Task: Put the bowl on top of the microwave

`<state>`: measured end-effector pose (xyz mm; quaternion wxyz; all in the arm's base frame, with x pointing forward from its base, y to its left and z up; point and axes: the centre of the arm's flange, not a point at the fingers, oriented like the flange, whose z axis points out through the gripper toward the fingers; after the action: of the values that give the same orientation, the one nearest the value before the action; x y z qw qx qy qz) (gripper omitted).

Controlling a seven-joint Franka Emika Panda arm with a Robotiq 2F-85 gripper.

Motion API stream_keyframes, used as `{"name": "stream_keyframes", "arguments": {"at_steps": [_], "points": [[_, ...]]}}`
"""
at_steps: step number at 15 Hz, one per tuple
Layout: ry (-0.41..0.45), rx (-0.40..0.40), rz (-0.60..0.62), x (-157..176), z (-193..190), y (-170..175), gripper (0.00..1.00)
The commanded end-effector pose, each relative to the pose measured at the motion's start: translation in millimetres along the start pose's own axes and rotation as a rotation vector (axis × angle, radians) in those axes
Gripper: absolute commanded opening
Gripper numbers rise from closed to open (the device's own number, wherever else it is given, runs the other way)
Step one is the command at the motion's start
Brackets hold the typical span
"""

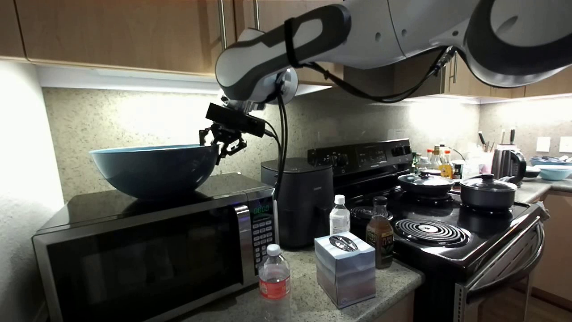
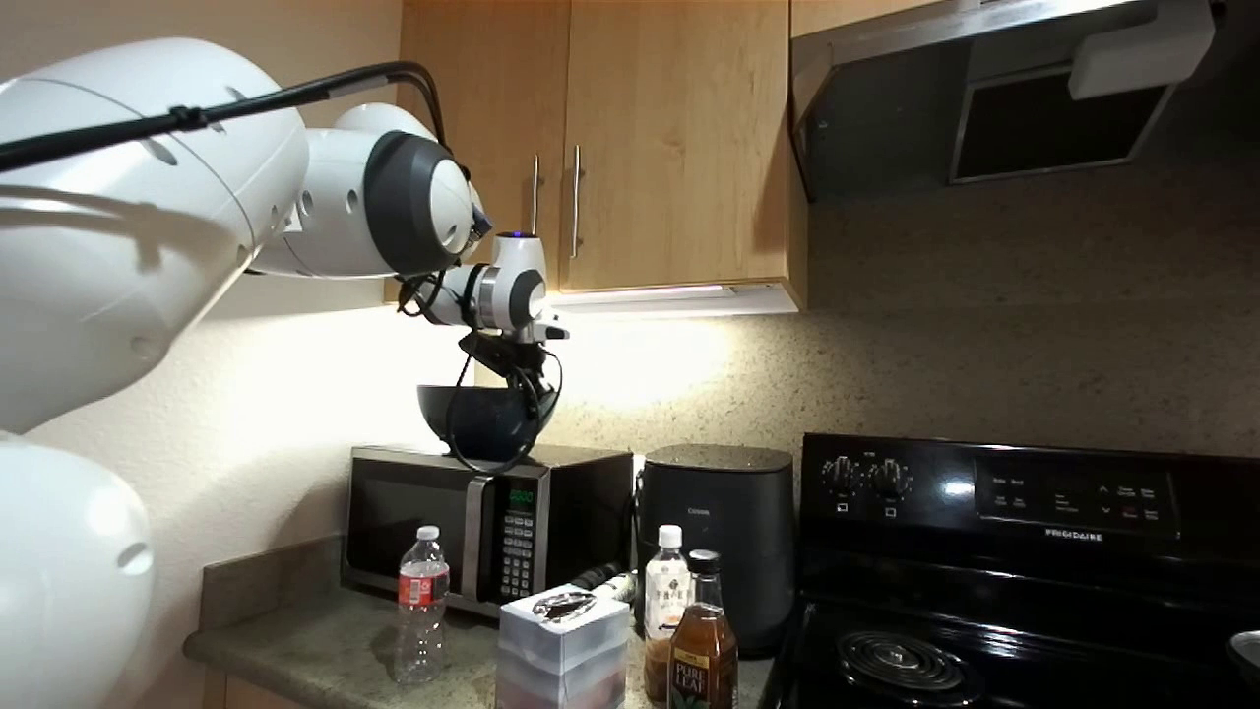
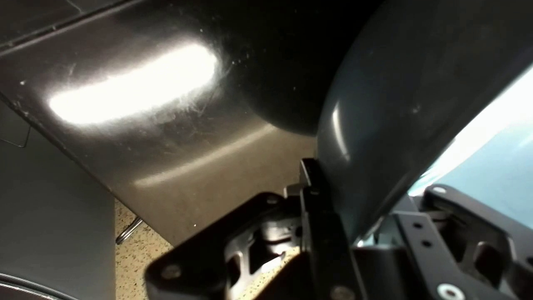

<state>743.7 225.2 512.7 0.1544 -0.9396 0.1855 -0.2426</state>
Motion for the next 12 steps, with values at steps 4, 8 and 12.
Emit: {"name": "stream_keyframes", "arguments": {"at_steps": [4,8,12], "points": [[0.032,-0.037,0.054,14,0,2,0.52],[0.078,-0.034,0.103,24,-21,13,0.77],[0.108,-0.038,0.144,34,-38,21,0.99]]}}
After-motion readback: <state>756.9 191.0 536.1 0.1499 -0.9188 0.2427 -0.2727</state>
